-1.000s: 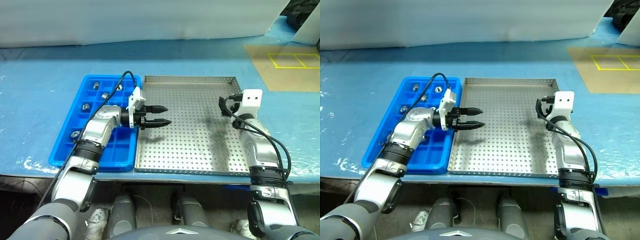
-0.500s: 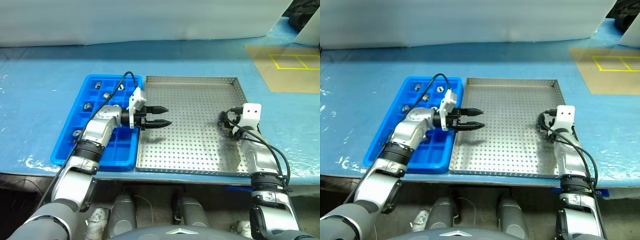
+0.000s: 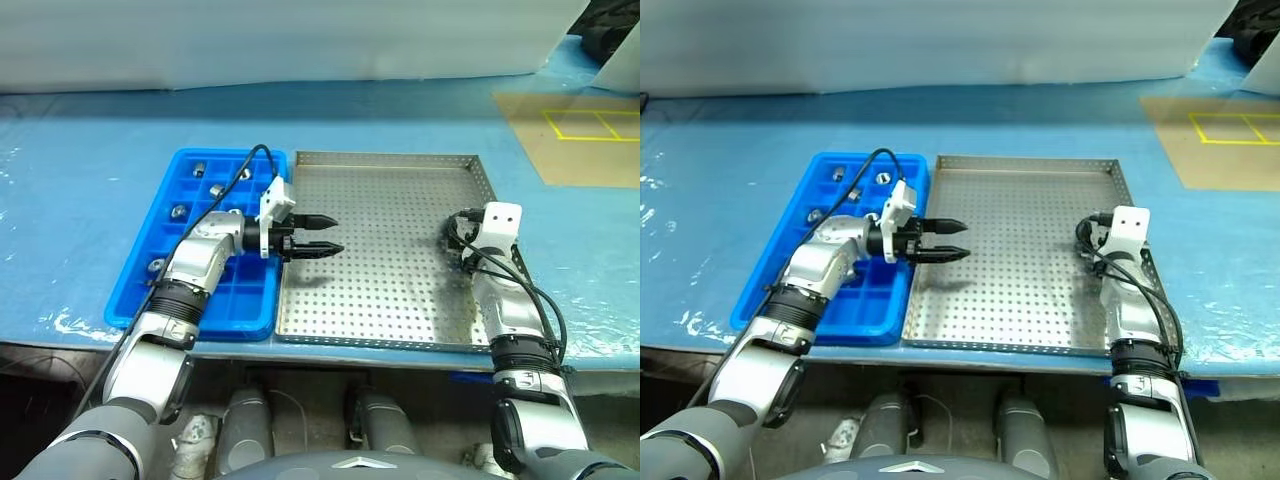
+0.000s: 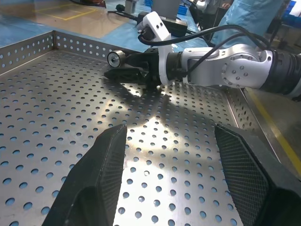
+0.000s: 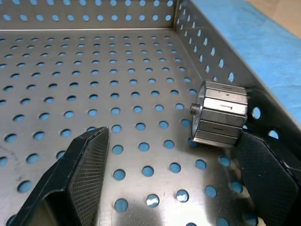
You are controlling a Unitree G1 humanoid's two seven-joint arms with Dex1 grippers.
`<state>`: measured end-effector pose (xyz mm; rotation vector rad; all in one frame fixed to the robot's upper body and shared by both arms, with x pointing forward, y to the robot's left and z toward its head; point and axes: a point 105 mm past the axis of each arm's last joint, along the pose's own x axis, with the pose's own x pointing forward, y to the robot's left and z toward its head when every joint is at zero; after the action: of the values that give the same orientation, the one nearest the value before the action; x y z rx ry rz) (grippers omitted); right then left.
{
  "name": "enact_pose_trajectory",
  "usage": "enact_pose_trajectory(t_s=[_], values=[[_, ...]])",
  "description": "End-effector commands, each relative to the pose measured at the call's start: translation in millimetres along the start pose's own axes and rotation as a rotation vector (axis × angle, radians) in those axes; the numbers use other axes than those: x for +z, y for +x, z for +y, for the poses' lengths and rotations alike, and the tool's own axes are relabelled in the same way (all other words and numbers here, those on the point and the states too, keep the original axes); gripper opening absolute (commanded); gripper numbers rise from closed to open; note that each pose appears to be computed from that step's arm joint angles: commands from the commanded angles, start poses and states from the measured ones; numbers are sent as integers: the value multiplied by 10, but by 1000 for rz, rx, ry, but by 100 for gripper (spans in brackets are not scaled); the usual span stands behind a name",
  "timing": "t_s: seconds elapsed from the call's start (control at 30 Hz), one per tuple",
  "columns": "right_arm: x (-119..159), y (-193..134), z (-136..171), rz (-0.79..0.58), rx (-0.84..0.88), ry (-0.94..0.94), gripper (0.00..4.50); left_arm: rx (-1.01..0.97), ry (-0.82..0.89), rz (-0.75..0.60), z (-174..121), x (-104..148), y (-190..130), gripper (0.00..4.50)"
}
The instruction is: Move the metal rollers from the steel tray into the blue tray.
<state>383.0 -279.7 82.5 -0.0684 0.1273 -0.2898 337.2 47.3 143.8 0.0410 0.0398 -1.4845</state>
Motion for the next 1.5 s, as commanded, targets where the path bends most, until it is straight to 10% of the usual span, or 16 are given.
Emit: enact_pose_trajectory(t_s=[0.03, 0.17, 0.27, 0.43, 0.83, 1.07, 1.5], values=[[244, 31, -181, -92, -99, -10, 339, -19, 32, -8, -28, 61, 26, 311], [249, 51, -177, -86, -125, -34, 199, -21, 30, -4, -32, 47, 25, 311], [237, 37, -163, -96, -116, -40, 199, -19, 30, -1, -32, 42, 22, 311], [254, 22, -143, -103, -107, -15, 67, -18, 29, 5, -33, 26, 4, 311], [981, -97, 419, -265, 171, 61, 67, 17, 50, -3, 51, 136, -117, 311], [1456, -632, 1363, -331, 763, 20, 67, 21, 109, 29, -44, 425, -639, 311], [1197, -1512, 2091, -216, 1638, -289, 67, 92, 56, 236, -729, 455, -1329, 311]])
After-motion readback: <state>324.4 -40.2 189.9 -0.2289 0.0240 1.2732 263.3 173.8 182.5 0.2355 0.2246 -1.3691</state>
